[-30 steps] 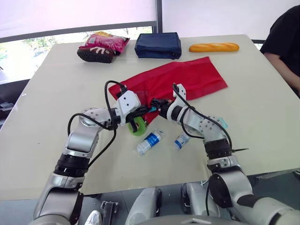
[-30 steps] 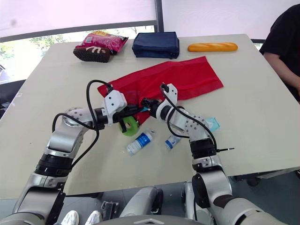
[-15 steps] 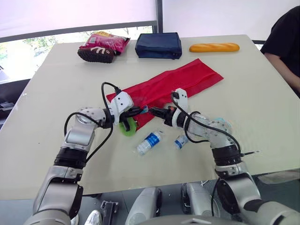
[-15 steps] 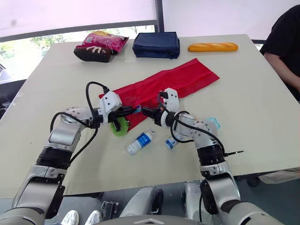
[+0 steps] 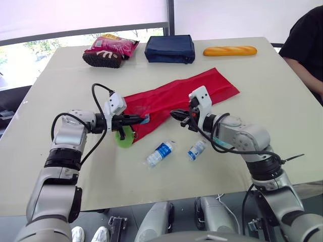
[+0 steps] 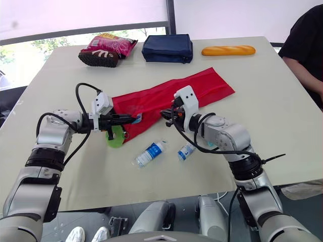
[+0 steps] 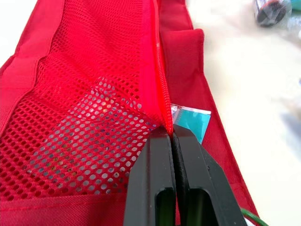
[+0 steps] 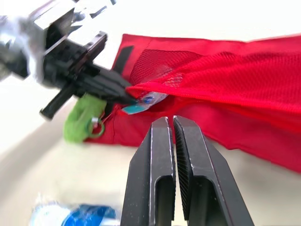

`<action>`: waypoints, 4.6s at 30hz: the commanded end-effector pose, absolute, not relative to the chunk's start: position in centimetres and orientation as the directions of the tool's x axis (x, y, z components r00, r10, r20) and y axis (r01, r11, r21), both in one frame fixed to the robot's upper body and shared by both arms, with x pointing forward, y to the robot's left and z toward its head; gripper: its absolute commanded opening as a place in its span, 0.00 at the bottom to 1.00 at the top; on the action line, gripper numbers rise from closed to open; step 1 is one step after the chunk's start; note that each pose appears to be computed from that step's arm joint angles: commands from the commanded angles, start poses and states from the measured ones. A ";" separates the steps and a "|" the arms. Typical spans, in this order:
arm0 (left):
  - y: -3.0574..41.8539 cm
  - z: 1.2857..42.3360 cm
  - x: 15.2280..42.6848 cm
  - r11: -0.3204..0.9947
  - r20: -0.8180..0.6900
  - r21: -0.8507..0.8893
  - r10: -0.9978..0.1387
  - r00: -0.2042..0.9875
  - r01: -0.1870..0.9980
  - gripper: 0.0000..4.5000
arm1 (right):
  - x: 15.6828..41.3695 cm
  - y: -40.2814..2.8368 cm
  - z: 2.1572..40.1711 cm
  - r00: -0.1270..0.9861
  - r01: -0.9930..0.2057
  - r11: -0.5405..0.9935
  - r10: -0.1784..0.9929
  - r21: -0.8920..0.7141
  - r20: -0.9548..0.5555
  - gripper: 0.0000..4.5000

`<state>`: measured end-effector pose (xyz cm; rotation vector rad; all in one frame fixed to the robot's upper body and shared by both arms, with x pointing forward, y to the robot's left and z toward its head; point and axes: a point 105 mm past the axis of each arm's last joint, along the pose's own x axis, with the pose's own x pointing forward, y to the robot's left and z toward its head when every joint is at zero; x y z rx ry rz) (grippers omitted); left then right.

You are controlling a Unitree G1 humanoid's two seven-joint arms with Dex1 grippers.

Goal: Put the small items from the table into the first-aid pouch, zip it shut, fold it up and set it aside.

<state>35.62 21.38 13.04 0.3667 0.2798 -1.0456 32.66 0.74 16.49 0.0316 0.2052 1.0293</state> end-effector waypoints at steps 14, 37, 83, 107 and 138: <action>18.3 15.1 34.7 0.295 -0.373 0.189 -0.861 0.347 0.937 0.00 | 34.2 6.3 14.3 0.475 -0.880 0.451 0.854 -0.151 -0.213 0.04; 16.3 14.1 33.6 0.254 -0.346 0.178 -0.888 0.302 0.951 0.00 | 36.2 10.8 14.7 0.499 -0.866 0.481 0.850 -0.137 -0.168 0.04; 33.2 13.9 35.5 0.439 -0.622 0.497 -0.421 0.660 0.748 1.00 | 24.3 -14.0 19.0 0.577 -0.770 0.558 0.816 -0.308 0.036 0.93; 20.3 18.0 37.5 0.160 -0.492 0.436 -0.782 0.383 0.886 1.00 | 24.8 -13.6 19.5 0.596 -0.745 0.581 0.801 -0.329 0.065 0.99; 15.8 13.7 40.8 0.136 -0.586 0.495 -0.677 0.446 0.858 0.14 | 24.7 -13.4 20.0 0.652 -0.704 0.627 0.757 -0.333 0.047 1.00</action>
